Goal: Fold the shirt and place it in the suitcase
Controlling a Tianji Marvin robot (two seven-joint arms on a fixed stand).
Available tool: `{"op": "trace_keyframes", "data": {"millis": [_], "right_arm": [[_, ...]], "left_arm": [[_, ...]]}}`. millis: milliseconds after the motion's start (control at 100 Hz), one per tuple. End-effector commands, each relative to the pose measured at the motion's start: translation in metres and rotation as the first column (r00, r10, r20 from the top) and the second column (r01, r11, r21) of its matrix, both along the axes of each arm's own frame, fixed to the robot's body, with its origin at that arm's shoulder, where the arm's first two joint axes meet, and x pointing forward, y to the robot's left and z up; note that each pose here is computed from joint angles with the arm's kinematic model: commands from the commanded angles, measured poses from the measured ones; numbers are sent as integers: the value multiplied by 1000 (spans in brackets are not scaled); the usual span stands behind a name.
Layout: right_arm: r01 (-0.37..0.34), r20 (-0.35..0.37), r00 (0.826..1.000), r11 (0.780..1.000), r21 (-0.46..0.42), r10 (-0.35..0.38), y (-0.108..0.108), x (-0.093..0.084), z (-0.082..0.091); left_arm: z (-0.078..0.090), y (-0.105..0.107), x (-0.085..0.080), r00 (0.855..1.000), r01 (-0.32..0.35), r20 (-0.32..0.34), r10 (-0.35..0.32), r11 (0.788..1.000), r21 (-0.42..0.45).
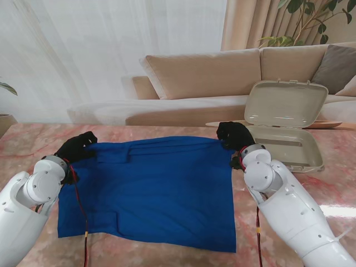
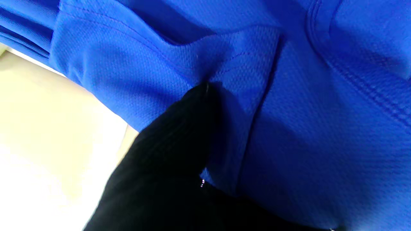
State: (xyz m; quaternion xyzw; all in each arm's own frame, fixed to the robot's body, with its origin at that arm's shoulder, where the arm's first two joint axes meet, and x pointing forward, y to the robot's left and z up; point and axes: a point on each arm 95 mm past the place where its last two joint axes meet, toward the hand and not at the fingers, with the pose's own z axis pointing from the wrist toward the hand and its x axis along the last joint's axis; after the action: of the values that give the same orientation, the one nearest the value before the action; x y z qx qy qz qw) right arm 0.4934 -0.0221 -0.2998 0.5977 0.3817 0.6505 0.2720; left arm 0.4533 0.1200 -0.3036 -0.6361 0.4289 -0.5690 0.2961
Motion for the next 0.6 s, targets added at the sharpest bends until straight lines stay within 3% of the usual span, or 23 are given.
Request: {"op": "trace_keyframes", "data": {"millis": [0,300,590], "right_arm": [[-12,-13,1000,1000,-3,12,-1,-8,-6],[-36,19,999,999,11,36,-5,-36,-2],[-61,10,998,998,28,60,-9,-61,-11]], "left_arm": [[-5,1,-8,1000,3,-8,-2,1000,8],[1,-10,-37,1000,10,14,-9,999,-31],[6,-6,-64,1000,-18,25,18,1000,4]]}}
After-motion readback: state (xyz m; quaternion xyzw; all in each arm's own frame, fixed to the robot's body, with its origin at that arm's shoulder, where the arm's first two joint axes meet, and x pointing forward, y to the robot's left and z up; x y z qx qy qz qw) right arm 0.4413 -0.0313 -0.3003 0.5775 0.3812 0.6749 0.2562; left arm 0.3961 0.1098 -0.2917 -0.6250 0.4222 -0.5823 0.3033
